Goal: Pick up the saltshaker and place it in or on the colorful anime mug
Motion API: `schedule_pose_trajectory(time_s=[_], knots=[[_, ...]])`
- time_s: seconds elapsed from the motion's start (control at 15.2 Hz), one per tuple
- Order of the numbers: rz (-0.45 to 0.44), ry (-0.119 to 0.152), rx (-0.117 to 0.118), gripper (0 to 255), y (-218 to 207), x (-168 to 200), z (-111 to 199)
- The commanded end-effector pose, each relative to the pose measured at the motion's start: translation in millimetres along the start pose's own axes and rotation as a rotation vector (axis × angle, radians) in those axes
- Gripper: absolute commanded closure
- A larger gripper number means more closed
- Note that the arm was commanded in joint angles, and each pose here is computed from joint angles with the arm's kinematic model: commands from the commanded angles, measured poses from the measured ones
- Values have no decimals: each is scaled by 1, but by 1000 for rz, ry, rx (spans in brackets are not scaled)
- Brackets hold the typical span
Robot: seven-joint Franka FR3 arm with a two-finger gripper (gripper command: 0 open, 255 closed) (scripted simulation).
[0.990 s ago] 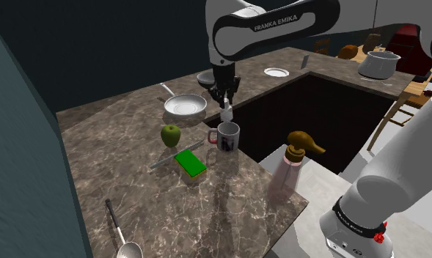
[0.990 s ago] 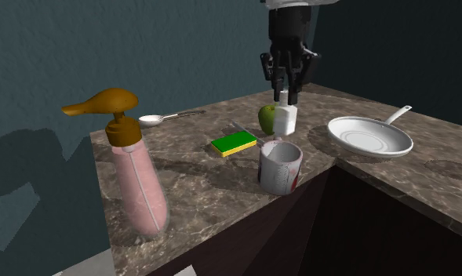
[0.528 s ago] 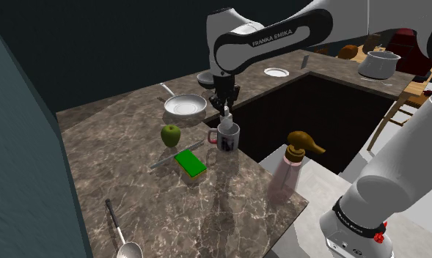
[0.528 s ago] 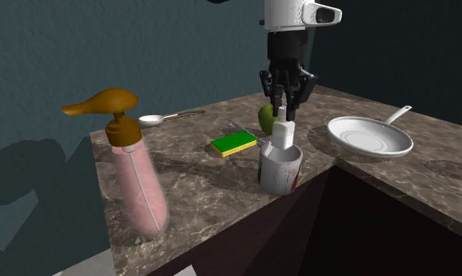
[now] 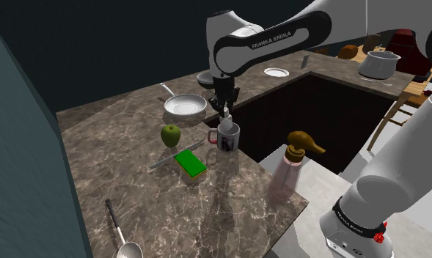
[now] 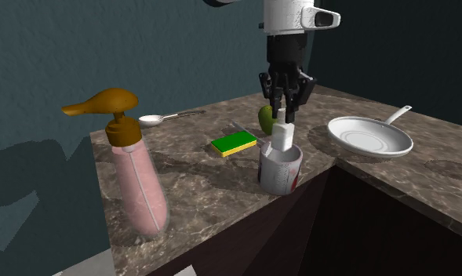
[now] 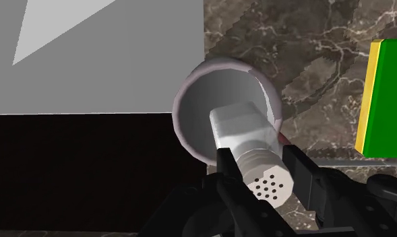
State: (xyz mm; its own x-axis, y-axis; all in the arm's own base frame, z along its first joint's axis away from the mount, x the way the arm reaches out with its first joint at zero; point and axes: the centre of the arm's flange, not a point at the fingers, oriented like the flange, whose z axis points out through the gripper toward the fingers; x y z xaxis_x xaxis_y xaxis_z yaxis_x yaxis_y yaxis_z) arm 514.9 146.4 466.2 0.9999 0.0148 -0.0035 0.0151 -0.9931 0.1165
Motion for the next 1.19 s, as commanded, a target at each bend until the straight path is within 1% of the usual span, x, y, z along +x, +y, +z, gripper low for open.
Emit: schedule_pose_trajectory(time_s=[0.0,0.33,0.59,1.12], knots=[[0,0,0,0,0,0,0],[0,0,0,0,0,0,0],[0,0,0,0,0,0,-50],[0,0,0,0,0,0,-50]])
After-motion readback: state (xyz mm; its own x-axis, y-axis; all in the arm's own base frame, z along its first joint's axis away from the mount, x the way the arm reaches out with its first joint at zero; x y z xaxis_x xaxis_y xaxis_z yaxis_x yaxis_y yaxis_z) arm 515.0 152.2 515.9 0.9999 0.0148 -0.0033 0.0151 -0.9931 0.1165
